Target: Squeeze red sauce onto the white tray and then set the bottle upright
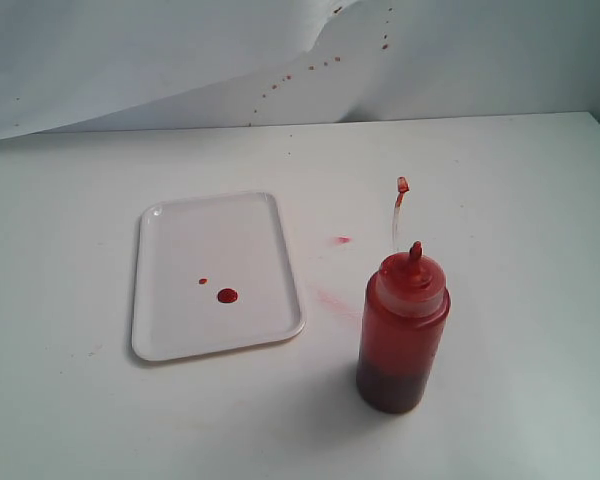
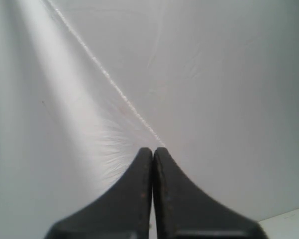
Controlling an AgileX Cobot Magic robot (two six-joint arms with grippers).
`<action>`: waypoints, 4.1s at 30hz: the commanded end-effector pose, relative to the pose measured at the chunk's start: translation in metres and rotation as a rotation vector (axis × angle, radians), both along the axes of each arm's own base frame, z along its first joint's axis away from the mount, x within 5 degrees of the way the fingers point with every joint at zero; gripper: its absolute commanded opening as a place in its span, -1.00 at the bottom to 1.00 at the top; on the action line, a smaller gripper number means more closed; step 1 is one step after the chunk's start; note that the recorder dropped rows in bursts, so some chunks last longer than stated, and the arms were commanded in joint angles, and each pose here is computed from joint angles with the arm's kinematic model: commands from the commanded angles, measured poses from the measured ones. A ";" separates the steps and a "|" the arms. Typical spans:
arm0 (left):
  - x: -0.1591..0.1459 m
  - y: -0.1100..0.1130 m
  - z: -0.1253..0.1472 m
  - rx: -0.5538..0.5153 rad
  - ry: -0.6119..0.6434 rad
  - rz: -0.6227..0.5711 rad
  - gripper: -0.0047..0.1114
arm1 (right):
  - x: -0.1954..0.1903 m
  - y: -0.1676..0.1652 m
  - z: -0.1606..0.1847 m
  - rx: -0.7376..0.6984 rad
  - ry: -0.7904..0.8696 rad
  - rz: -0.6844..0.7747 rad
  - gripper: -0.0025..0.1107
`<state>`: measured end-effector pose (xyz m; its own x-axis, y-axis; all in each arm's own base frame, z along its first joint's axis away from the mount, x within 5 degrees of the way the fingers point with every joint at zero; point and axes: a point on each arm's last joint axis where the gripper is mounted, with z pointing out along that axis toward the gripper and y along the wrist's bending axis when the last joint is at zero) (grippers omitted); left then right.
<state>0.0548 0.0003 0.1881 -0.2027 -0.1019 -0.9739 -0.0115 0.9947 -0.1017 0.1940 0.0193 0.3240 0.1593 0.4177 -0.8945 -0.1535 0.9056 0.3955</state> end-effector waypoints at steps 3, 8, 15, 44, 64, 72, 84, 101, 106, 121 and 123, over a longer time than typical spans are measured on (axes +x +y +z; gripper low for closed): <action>0.000 0.001 -0.001 0.030 0.000 0.006 -0.92 | 0.000 0.000 0.001 0.005 -0.003 -0.001 -0.96; 0.000 0.001 -0.001 0.030 -0.005 0.005 -0.92 | 0.000 0.000 0.001 0.005 -0.003 -0.001 -0.96; 0.000 0.001 -0.001 0.026 -0.005 0.006 -0.92 | 0.000 0.000 0.001 0.005 -0.003 -0.001 -0.96; 0.000 0.001 -0.001 0.026 -0.005 0.006 -0.92 | -0.094 -0.033 0.009 -0.513 -0.018 -0.322 -0.96; 0.000 0.001 -0.001 0.026 -0.005 0.006 -0.92 | -0.117 -0.032 -0.107 -0.553 0.165 -0.309 -0.96; 0.000 0.001 -0.001 0.026 -0.005 0.006 -0.92 | -0.118 -0.032 -0.121 -0.532 0.318 -0.263 -0.96; 0.000 0.001 -0.001 0.027 -0.005 0.006 -0.92 | -0.137 -0.021 -0.128 -0.735 0.286 -0.140 -0.96; 0.000 0.001 -0.001 0.027 -0.005 0.006 -0.92 | -0.138 -0.020 -0.132 -0.426 0.332 -0.100 -0.96; 0.000 0.001 -0.001 0.027 -0.005 0.006 -0.92 | -0.139 -0.023 -0.135 -0.402 0.382 -0.123 -0.96; 0.000 0.001 -0.001 0.027 -0.005 0.006 -0.92 | -0.140 -0.023 -0.140 -0.489 0.434 -0.109 -0.96; 0.000 0.001 -0.001 0.027 -0.005 0.006 -0.92 | -0.140 -0.023 -0.140 -0.490 0.434 -0.108 -0.96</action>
